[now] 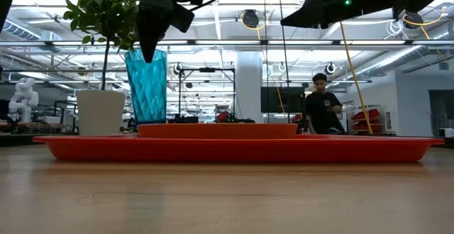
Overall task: Pick and place plate/cup/fork/spoon on tray
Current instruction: Put the blue cup on the red serving tray to the top left of the orange plate
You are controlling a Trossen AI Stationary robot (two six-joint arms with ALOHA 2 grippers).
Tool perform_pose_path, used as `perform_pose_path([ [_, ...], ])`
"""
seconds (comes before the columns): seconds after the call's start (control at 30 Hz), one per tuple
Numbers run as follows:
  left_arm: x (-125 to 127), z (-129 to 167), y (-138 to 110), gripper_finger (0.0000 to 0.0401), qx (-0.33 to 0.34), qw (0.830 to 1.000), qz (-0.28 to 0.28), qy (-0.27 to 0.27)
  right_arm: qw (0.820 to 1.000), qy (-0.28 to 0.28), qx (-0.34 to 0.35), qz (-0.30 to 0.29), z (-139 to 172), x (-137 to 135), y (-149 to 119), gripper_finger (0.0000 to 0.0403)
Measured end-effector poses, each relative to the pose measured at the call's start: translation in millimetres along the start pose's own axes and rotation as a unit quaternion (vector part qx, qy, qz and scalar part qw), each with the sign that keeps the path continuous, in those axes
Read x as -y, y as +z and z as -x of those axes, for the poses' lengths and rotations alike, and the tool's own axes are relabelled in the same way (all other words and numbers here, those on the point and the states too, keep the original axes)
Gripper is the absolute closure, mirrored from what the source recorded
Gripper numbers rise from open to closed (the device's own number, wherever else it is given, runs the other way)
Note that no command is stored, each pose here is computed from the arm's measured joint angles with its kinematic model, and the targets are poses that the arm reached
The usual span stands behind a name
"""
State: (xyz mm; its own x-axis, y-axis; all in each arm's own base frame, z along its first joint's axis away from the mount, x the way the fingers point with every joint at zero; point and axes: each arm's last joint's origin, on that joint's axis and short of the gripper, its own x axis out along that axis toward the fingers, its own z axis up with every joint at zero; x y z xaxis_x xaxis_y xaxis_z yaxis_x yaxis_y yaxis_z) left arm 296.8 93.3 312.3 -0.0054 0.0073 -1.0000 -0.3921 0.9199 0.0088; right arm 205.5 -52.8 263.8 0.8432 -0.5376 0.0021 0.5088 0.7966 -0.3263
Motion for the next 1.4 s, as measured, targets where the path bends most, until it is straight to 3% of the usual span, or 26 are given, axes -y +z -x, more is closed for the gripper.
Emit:
perform_pose_path([
  [0.53, 13.5, -33.2, 20.0, 0.0393, -0.053, 0.998, -0.042, 0.014, 1.000, 0.000, 0.000, 0.002, 0.0, 0.0, 0.0, 0.0296],
  [1.23, 14.8, -33.9, 25.2, 0.0393, -0.028, 0.998, -0.051, 0.011, 1.000, 0.000, 0.000, 0.010, 0.0, 0.1, 0.0, 0.0296],
  [1.4, 15.4, -33.9, 25.3, 0.0370, -0.027, 0.998, -0.050, 0.003, 1.000, 0.000, 0.000, 0.010, 0.0, 0.1, 0.0, 0.0296],
])
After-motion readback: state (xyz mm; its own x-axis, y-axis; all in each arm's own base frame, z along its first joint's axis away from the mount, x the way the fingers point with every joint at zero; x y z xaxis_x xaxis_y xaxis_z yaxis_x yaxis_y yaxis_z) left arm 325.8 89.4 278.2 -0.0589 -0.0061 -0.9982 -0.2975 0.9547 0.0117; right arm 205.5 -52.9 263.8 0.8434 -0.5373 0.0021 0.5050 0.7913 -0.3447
